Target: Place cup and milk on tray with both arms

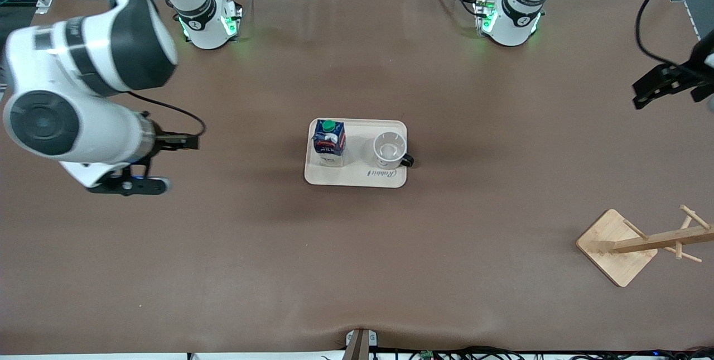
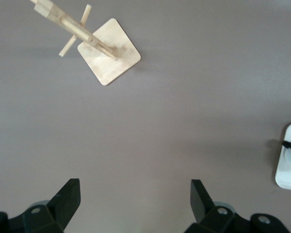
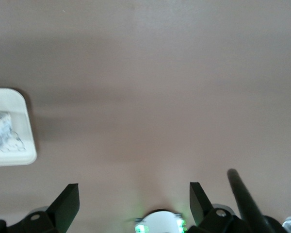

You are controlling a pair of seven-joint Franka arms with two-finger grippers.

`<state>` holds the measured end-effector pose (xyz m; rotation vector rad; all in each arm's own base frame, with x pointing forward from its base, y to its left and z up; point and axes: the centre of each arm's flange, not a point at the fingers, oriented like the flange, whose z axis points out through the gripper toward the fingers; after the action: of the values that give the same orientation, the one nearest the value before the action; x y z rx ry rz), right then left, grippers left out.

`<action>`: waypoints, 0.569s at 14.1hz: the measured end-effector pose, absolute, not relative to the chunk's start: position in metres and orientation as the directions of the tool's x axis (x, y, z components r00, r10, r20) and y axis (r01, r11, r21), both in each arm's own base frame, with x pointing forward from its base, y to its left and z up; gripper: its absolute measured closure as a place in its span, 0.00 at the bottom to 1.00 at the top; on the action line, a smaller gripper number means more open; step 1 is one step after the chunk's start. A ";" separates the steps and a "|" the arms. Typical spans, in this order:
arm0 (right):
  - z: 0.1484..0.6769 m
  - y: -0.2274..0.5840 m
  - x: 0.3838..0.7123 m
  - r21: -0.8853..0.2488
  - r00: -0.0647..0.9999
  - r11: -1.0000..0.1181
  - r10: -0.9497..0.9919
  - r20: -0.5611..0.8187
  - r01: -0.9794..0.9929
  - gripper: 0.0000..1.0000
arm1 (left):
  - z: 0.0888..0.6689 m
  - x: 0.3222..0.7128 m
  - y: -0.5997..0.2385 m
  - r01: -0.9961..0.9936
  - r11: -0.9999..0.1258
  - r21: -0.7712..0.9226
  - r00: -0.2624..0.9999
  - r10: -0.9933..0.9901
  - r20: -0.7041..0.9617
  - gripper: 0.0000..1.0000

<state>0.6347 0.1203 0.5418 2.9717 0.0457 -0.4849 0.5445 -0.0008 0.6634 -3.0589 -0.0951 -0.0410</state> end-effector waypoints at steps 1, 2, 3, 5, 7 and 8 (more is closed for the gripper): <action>0.551 0.088 0.635 0.101 0.948 -0.993 0.022 -0.317 0.057 0.00 | 0.665 0.540 0.002 0.057 -0.996 -0.075 0.998 0.055 0.029 0.00; 0.558 0.054 0.634 0.083 0.951 -0.995 0.023 -0.309 0.051 0.00 | 0.666 0.536 -0.001 0.050 -0.996 -0.075 0.998 0.048 0.029 0.00; 0.562 0.023 0.631 0.071 0.958 -0.997 0.017 -0.288 0.039 0.00 | 0.668 0.533 -0.007 0.040 -0.996 -0.076 0.999 0.038 0.031 0.00; 0.566 -0.026 0.619 0.062 0.976 -0.998 -0.004 -0.218 0.010 0.00 | 0.669 0.530 -0.019 0.024 -0.997 -0.077 0.999 0.022 0.027 0.00; 0.583 -0.053 0.594 0.066 0.987 -0.998 -0.033 -0.155 -0.023 0.00 | 0.666 0.530 -0.025 0.017 -0.997 -0.077 1.000 0.015 0.020 0.00; 0.597 -0.058 0.580 0.068 0.989 -0.997 -0.043 -0.140 -0.033 0.00 | 0.664 0.530 -0.026 0.014 -0.997 -0.078 1.000 0.013 0.016 0.00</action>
<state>0.5799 -0.0581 0.5970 3.0680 -0.0585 -0.2176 0.5298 -0.0259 0.6641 -3.0635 -0.0205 -0.0237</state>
